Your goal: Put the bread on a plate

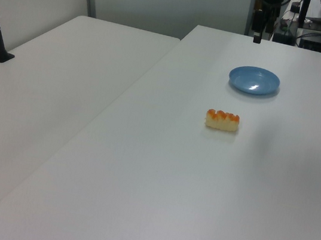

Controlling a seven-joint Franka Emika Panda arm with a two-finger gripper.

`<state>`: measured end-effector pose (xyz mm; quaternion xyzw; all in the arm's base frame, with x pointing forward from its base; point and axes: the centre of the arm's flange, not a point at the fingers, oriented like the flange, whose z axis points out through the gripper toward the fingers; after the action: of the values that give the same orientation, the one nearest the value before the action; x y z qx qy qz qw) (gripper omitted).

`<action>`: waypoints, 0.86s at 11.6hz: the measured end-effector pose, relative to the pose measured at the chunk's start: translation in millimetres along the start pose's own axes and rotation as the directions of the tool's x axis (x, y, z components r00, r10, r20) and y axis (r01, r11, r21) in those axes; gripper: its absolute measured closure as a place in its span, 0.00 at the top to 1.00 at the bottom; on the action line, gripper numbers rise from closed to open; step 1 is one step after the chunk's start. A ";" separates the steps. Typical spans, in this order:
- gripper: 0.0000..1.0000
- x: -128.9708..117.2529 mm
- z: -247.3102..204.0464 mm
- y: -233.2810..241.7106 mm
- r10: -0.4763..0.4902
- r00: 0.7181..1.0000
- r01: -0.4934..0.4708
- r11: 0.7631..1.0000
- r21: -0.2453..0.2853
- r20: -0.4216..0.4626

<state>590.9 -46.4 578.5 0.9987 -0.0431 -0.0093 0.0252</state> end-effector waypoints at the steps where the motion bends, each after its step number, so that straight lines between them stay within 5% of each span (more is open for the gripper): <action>1: 1.00 -0.2 -0.4 0.1 0.000 1.000 0.000 1.000 0.000 -0.001; 10: 1.00 -0.2 -0.3 2.7 0.004 1.000 -0.004 1.000 0.000 -0.001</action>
<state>590.5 -49.1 579.0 0.9986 -0.0454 -0.0090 0.0253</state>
